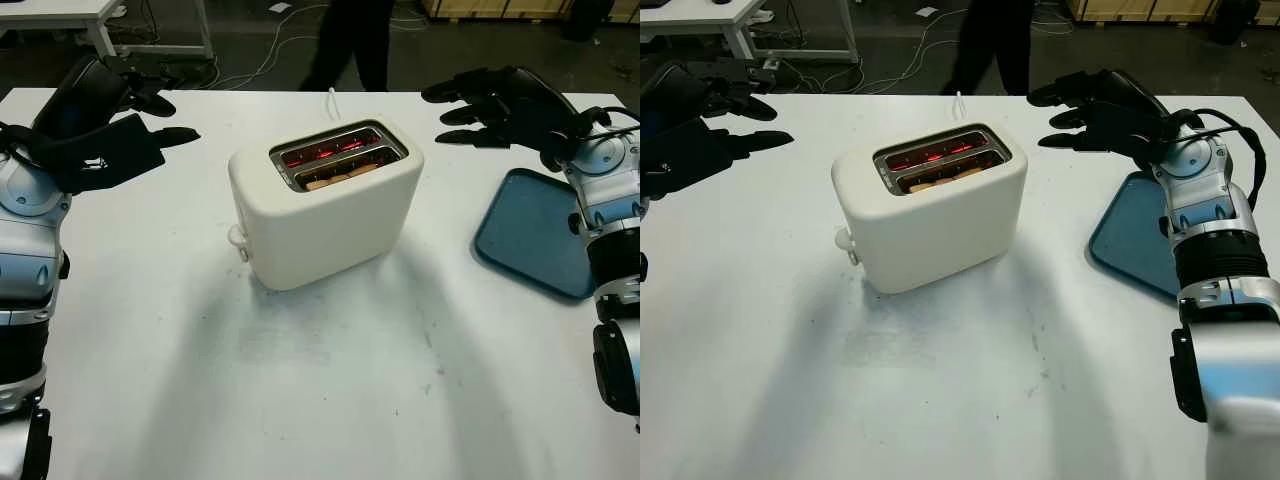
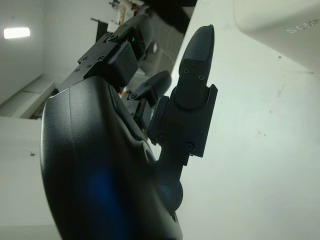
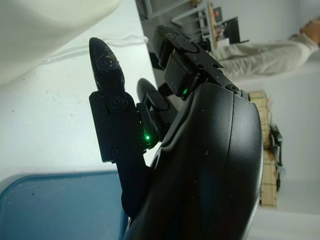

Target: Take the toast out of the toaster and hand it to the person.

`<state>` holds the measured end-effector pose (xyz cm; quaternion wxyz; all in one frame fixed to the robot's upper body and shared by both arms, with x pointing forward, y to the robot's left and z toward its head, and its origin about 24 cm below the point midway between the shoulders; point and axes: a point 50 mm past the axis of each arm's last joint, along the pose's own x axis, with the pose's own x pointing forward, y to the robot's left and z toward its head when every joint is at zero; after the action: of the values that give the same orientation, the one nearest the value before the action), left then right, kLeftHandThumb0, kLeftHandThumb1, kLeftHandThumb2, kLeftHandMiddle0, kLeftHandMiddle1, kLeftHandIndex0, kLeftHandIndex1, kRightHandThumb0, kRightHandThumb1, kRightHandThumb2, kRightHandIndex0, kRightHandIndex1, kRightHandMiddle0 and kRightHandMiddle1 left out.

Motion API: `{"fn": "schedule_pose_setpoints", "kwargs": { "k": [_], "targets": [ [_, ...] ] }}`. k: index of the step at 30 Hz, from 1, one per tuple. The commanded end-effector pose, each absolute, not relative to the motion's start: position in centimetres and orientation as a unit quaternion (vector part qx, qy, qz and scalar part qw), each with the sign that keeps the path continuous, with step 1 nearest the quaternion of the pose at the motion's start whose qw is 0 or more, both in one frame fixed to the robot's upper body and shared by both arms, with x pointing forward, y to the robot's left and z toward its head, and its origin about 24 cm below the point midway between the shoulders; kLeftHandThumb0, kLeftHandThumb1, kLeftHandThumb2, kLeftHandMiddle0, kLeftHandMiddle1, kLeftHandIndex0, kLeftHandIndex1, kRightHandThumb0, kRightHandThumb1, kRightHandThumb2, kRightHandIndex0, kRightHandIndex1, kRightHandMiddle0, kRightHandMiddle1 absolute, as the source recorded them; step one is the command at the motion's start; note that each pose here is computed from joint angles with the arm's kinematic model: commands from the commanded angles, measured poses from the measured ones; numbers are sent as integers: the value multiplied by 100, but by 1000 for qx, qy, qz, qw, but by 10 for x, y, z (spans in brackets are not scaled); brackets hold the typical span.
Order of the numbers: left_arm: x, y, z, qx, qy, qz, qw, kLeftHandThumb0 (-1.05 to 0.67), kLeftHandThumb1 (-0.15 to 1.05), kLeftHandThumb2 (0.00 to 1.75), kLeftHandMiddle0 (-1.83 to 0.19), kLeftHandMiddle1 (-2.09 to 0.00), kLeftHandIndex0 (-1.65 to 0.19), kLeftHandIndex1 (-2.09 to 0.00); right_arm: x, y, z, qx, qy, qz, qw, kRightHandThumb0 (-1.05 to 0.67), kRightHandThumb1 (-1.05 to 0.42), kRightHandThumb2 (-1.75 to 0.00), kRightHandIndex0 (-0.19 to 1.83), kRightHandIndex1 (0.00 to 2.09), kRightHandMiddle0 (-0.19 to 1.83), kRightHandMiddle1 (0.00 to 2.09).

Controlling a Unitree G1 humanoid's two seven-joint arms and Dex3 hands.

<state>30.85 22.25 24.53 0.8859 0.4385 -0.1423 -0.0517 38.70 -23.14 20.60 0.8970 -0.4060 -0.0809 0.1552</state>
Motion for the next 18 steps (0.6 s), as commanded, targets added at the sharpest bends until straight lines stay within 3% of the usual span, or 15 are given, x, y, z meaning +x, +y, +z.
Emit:
{"fn": "schedule_pose_setpoints", "kwargs": {
  "k": [1,18],
  "targets": [
    [308,220,247,441,-147,-56,884,-39,87,0,-49,-70,-65,-11,387,-229,210,-406,-94,158,895,-47,-89,0,76,1,69,1],
    [308,221,247,443,-147,-57,883,-39,88,0,-50,-68,-65,-10,388,-227,216,-392,-106,152,901,-44,-82,0,75,1,69,0]
  ]
}}
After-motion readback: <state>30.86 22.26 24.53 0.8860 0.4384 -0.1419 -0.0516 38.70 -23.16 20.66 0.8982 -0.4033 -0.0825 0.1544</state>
